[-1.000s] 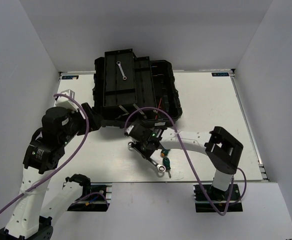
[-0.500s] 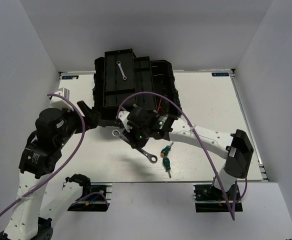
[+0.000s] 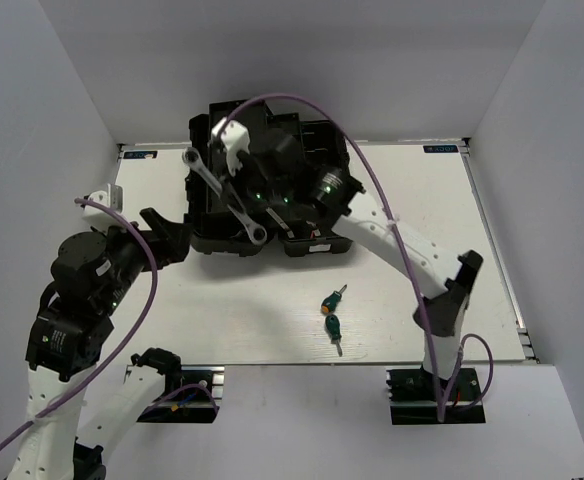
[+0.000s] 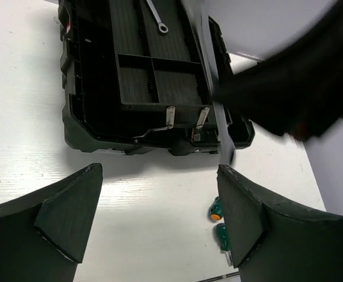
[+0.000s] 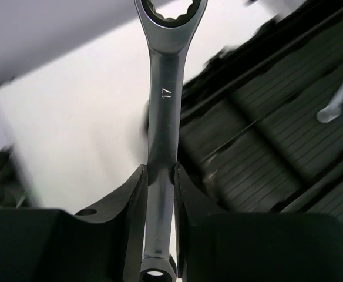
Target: Sort the tools into containers
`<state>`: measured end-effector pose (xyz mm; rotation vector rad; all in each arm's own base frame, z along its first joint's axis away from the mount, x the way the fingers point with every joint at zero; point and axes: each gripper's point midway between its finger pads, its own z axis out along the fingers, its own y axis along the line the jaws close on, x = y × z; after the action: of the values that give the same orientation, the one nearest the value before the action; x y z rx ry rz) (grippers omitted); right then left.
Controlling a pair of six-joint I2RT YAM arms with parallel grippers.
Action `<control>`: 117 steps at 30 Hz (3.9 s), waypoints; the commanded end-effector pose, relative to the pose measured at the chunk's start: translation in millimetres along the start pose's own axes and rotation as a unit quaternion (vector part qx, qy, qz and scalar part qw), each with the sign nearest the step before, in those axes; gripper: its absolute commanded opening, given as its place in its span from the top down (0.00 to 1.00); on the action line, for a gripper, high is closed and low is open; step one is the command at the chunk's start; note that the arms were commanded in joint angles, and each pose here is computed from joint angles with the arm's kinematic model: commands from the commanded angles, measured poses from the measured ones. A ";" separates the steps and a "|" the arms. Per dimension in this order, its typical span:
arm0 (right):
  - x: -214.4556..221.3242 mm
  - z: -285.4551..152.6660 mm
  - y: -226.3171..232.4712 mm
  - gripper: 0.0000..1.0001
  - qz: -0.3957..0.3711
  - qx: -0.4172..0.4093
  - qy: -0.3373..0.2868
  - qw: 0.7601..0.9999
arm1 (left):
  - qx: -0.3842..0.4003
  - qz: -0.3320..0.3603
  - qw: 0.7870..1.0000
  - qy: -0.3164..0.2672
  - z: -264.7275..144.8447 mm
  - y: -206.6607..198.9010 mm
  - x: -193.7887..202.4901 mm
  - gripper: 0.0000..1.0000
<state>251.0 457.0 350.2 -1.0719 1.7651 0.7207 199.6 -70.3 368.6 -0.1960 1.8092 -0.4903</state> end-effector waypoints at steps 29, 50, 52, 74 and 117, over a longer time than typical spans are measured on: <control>-116.9 42.1 -239.4 1.00 0.124 0.214 -0.320 0.915 | -0.030 -0.010 0.999 0.028 38.2 8.5 13.6 0.11; -34.1 93.4 -227.5 0.61 0.189 0.122 -0.198 0.954 | 0.028 -0.018 0.997 0.063 50.9 -7.6 37.2 0.11; -35.9 90.7 -227.9 0.59 0.180 0.120 -0.198 0.956 | 0.038 -0.019 0.996 0.076 55.1 -11.0 43.6 0.11; 150.1 -111.7 -131.1 0.56 0.156 0.067 0.089 0.981 | 0.270 0.011 0.932 0.241 120.9 -83.6 126.2 0.67; 379.7 -66.9 -82.2 0.33 0.513 0.268 0.251 0.776 | 0.233 0.081 0.920 0.304 23.7 -65.6 208.4 0.17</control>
<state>201.3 228.4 35.7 0.1605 2.9042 0.5239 152.0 -212.6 197.4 0.4810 2.2323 -0.9168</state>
